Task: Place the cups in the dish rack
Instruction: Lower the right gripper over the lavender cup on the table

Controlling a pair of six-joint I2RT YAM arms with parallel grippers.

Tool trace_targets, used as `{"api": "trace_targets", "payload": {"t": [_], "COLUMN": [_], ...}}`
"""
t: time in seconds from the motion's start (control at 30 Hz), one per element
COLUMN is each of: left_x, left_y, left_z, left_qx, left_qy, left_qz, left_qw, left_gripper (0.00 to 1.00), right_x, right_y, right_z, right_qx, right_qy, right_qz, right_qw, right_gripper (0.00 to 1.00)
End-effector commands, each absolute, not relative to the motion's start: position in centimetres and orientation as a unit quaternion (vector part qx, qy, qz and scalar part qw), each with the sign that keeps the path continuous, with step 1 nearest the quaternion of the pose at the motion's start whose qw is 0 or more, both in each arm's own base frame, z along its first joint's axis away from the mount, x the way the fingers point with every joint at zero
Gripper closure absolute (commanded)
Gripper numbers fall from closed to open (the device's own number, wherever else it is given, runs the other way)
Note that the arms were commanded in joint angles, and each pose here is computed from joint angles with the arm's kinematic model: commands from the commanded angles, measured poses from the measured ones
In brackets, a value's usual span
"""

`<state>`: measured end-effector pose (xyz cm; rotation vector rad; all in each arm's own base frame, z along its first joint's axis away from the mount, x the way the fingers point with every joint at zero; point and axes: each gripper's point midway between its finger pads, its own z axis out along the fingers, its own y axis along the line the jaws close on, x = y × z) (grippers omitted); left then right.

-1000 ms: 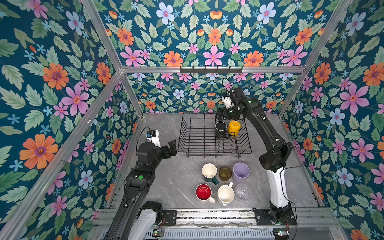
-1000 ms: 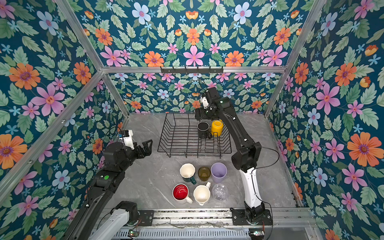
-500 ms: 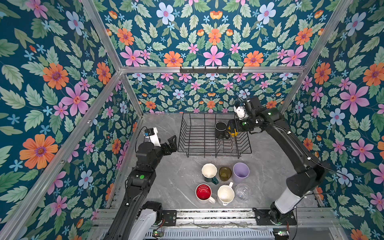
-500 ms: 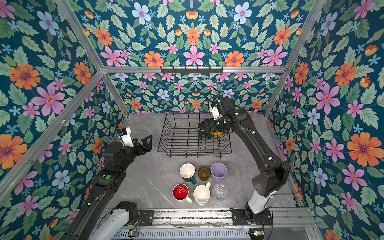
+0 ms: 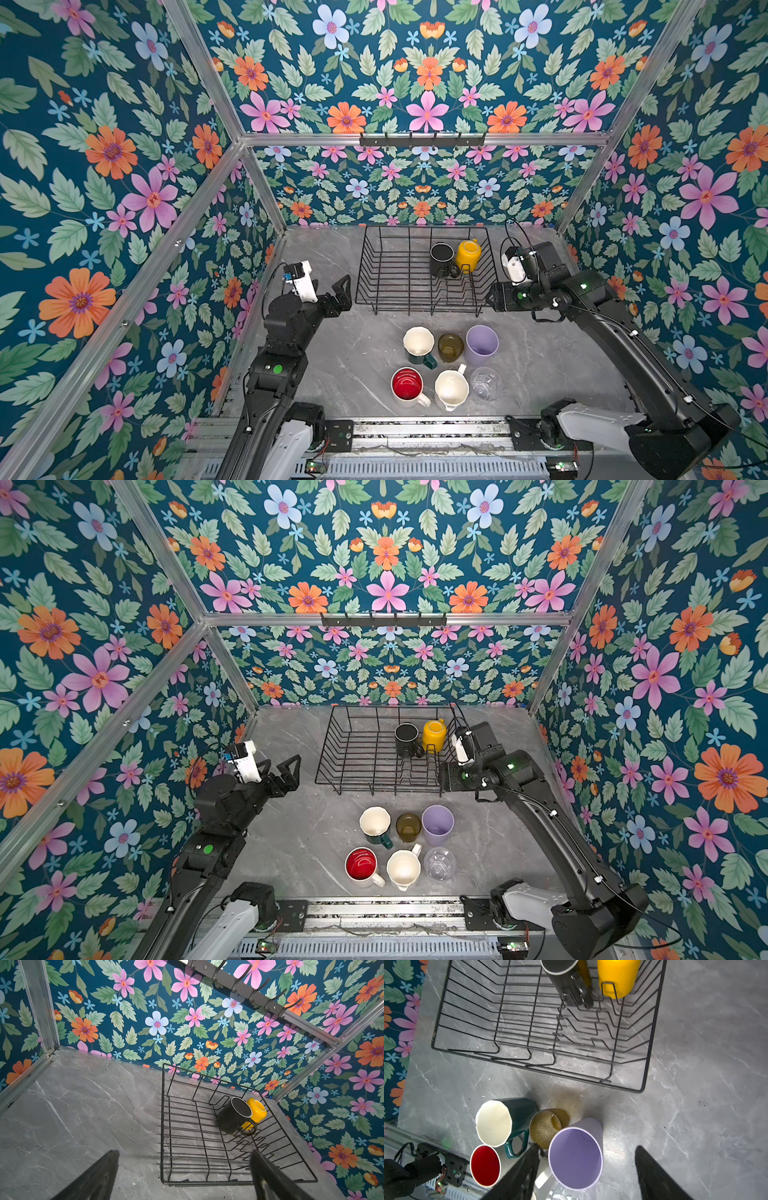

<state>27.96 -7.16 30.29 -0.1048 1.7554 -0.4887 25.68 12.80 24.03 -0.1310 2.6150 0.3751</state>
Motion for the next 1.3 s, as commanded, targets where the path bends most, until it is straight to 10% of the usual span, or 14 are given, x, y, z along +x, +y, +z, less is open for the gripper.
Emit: {"api": "trace_targets", "payload": {"t": [0.0, 1.27], "left_x": [27.6, 27.7], "left_y": [-6.6, -6.9], "left_z": [30.4, 28.7], "left_qx": [-0.044, -0.052], "left_qy": [0.760, 0.763], "left_qz": [-0.196, -0.210], "left_qw": [0.618, 0.610], "left_gripper": [0.00, 0.00], "right_x": [24.3, 22.2], "right_y": [12.4, 12.9], "right_z": [22.7, 11.9], "right_qx": [-0.024, 0.003], "right_qy": [0.963, 0.982], "right_qz": [0.143, 0.091], "right_qw": [0.229, 0.164], "right_gripper": [0.32, 0.73]}}
